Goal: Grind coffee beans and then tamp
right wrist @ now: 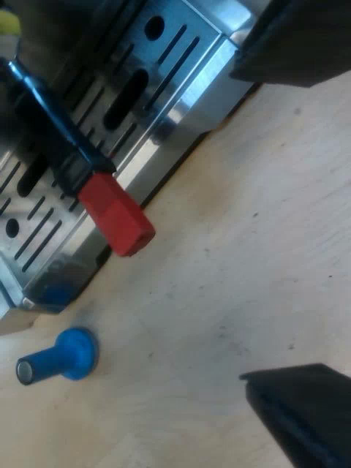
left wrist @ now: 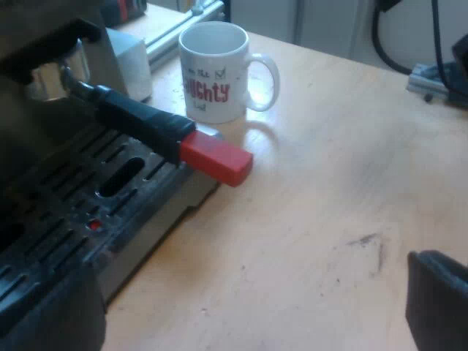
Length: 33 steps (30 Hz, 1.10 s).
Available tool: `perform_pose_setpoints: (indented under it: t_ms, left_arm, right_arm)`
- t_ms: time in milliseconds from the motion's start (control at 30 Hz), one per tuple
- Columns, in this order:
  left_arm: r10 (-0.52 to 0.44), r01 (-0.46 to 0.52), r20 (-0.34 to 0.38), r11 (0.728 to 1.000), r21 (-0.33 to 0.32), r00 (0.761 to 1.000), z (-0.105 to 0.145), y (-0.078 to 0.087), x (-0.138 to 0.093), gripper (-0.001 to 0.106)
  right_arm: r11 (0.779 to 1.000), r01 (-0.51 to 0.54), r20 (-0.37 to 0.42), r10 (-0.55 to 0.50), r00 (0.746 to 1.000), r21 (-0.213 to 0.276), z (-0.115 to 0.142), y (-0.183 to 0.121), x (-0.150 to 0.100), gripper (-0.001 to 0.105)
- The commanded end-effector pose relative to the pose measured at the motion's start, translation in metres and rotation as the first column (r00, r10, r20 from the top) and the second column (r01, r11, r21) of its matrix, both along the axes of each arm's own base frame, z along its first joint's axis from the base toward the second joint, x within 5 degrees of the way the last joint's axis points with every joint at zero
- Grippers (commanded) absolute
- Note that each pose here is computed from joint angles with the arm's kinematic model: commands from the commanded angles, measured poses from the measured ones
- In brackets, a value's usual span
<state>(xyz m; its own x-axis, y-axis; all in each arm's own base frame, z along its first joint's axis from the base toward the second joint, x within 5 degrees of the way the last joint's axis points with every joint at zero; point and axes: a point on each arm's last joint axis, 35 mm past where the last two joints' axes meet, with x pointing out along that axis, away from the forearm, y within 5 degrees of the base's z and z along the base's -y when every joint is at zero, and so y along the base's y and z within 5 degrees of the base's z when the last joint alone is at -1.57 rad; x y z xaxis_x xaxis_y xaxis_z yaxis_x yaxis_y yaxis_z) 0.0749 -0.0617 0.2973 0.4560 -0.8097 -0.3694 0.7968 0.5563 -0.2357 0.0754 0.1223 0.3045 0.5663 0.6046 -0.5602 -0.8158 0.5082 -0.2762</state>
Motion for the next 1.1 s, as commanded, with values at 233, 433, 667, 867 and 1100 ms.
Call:
perform_pose_setpoints:
  t_ms: [233, 433, 667, 867, 1100]
  left_arm:
    - [-0.061, 0.062, 0.02, 0.998, -0.032, 0.998, -0.025, -0.007, 0.007, 0.085]
    - [-0.081, 0.083, 0.029, 0.996, -0.046, 0.996, -0.036, -0.009, 0.009, 0.085]
    - [-0.081, 0.082, 0.005, 0.996, -0.035, 0.997, -0.047, -0.009, 0.009, 0.085]
    - [-0.081, 0.081, 0.007, 0.996, -0.037, 0.997, -0.048, -0.009, 0.01, 0.085]
    - [-0.076, 0.075, -0.01, 0.996, -0.043, 0.997, -0.049, -0.009, 0.01, 0.085]
  right_arm:
    - [0.99, 0.11, 0.043, -0.114, 0.993, 0.09, -0.035, 0.031, -0.009, 0.063]
    - [0.968, 0.221, 0.094, -0.233, 0.968, 0.118, -0.063, 0.054, -0.015, 0.049]
    - [0.941, 0.294, 0.058, -0.307, 0.95, 0.168, -0.081, 0.078, -0.011, 0.024]
    - [0.911, 0.333, 0.08, -0.361, 0.929, 0.243, -0.091, 0.099, -0.005, 0.021]
    - [0.883, 0.381, 0.11, -0.422, 0.9, 0.273, -0.105, 0.112, 0.0, 0.021]
